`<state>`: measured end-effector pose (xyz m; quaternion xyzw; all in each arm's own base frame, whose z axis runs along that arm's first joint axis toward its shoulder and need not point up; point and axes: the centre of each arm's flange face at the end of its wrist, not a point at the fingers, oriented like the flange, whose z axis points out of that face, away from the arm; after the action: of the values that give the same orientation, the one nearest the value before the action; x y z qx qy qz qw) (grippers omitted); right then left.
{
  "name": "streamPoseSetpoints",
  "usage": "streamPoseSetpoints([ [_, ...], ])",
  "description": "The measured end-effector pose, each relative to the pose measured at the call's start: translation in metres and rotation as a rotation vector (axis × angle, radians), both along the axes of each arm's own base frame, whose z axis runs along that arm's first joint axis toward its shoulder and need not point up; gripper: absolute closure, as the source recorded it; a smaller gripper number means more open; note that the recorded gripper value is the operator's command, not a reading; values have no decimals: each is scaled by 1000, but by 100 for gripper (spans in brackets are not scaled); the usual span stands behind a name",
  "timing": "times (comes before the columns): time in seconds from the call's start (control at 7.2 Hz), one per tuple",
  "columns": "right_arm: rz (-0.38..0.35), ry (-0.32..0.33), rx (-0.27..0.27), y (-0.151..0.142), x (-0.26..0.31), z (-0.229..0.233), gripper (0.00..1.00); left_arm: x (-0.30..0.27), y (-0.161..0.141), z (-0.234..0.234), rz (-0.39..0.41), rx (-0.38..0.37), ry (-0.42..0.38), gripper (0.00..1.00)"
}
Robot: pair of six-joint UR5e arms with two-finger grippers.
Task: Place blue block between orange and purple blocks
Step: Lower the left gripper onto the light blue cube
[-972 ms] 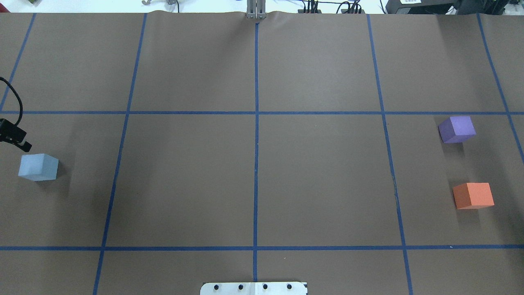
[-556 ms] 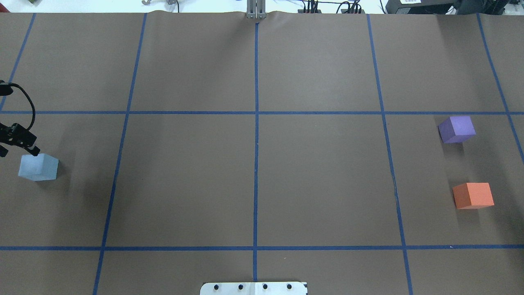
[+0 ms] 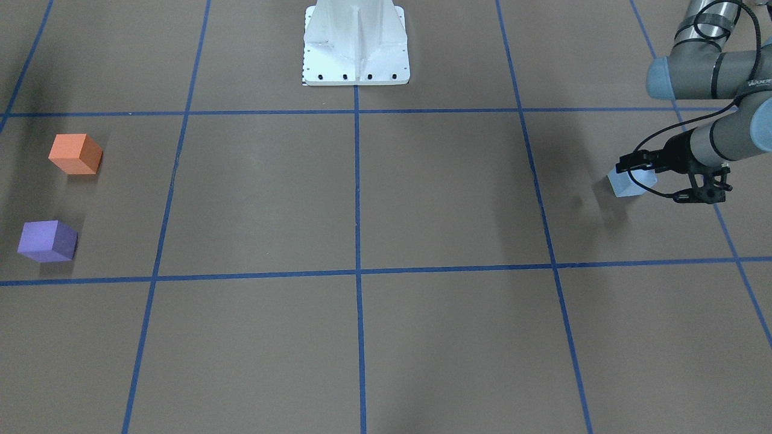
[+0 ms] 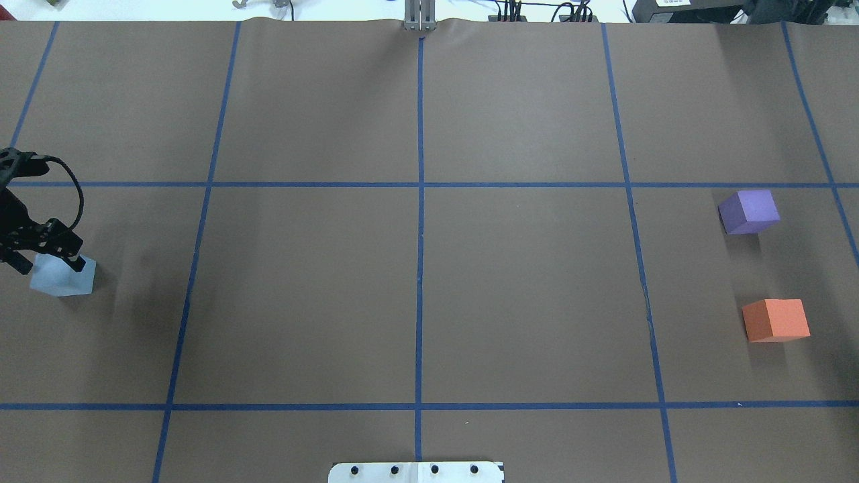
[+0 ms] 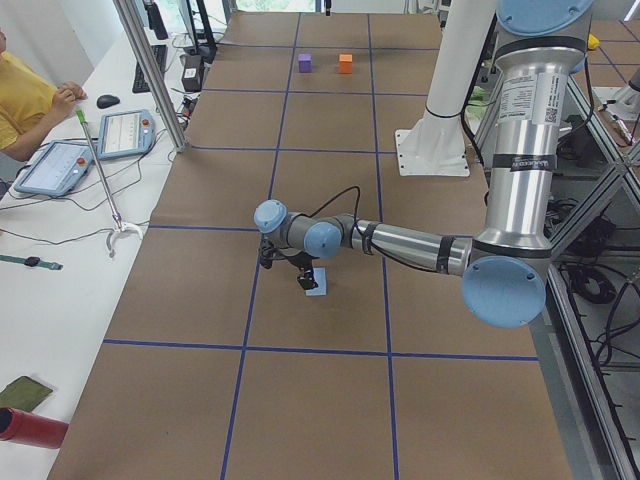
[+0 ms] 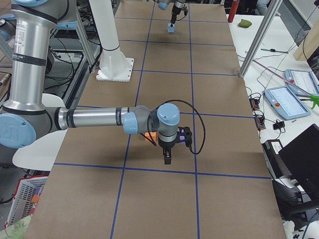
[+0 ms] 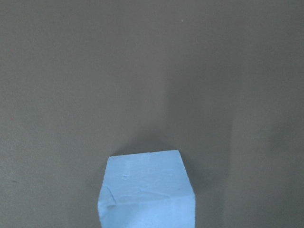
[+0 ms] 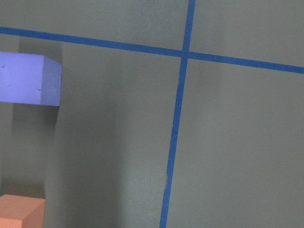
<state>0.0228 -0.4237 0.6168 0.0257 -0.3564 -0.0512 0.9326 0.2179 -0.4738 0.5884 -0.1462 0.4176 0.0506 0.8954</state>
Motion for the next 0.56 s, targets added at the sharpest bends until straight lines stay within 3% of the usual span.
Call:
streamPoseSetpoints([
  [0.56,-6,-2,-4,0,-3,1,0,11,3,16,-68,-45,-119,0],
])
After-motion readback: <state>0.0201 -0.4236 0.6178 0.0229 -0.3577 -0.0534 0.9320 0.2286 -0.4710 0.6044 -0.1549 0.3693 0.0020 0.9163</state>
